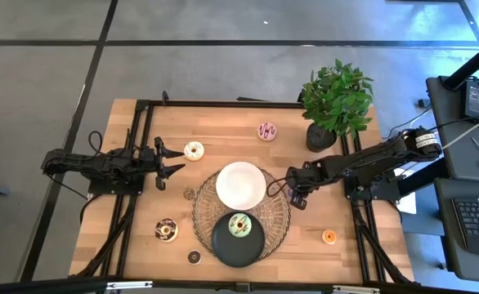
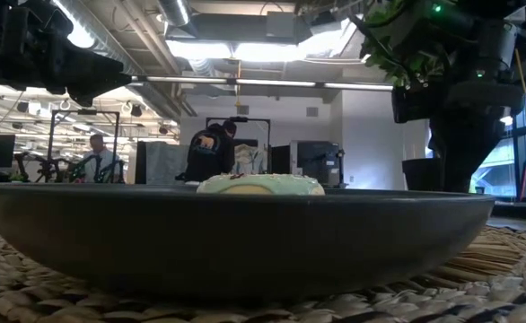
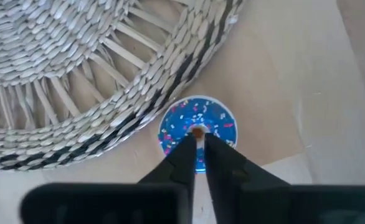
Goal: Pick & Place donuts
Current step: Put the small blue doughnut on the white plate
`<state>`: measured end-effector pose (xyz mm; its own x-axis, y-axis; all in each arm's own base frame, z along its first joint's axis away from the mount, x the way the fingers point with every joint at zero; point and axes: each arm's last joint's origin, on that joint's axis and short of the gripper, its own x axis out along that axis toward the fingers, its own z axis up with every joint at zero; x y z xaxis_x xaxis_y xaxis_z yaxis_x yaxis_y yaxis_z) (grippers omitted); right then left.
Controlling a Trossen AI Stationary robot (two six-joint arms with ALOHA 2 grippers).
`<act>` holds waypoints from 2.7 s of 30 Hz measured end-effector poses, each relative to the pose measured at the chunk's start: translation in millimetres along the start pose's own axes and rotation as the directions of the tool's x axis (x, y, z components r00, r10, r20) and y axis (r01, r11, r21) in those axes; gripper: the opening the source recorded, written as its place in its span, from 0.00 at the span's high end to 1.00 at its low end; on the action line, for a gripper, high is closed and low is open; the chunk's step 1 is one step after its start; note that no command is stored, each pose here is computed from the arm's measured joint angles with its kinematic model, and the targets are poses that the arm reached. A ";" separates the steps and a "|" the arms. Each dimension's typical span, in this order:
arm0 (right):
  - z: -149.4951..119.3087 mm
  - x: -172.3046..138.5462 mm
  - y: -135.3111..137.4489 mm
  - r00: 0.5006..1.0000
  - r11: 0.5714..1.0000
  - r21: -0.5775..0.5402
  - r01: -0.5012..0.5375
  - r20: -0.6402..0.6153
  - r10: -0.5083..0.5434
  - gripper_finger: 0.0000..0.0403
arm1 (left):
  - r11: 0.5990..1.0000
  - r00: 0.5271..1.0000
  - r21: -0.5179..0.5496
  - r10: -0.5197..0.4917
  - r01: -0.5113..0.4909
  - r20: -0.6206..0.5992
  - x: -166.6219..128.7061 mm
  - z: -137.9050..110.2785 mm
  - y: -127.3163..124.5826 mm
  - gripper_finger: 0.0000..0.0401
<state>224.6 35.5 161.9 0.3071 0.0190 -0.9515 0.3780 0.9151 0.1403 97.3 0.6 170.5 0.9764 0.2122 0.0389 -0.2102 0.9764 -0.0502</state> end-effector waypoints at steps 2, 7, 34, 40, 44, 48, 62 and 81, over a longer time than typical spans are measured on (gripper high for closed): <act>-0.4 0.0 0.6 1.000 1.000 -0.001 0.000 0.000 0.000 0.83 | 1.000 1.000 0.000 0.001 -0.001 0.000 0.0 0.0 0.0 0.53; -0.3 0.0 0.9 1.000 1.000 0.026 -0.001 0.002 0.001 0.64 | 1.000 1.000 0.000 0.000 0.000 0.000 0.0 0.0 0.0 0.53; -7.6 17.3 -4.2 0.999 0.998 0.050 0.036 -0.004 -0.036 0.78 | 1.000 1.000 0.000 0.000 0.000 0.000 0.0 0.0 0.0 0.53; -7.6 17.3 -4.1 0.999 0.999 0.020 0.035 -0.005 -0.035 0.92 | 1.000 1.000 0.000 0.000 0.000 0.000 0.0 0.0 0.0 0.53; -1.3 11.8 -1.8 0.999 0.999 -0.007 0.034 -0.002 -0.034 0.97 | 1.000 1.000 0.000 0.000 0.000 0.000 0.0 0.0 0.0 0.53; 18.5 -3.7 10.2 0.998 0.998 -0.068 -0.005 0.070 0.010 0.95 | 1.000 1.000 0.000 0.000 0.000 0.000 0.0 0.0 0.0 0.53; 120.3 -41.7 25.4 0.892 0.963 -0.267 0.024 0.440 0.099 0.90 | 1.000 1.000 0.000 0.003 -0.003 0.000 0.0 0.0 0.1 0.53; 187.6 62.4 2.6 0.980 0.954 -0.292 -0.073 0.155 0.122 0.90 | 0.999 0.998 -0.002 0.055 -0.055 0.007 0.0 0.6 1.6 0.53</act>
<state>408.6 -36.5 154.3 0.4829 0.0680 -0.8730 0.0831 0.9889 0.1230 96.9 2.1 171.0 0.9631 0.2656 0.0432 -0.2632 0.9632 -0.0538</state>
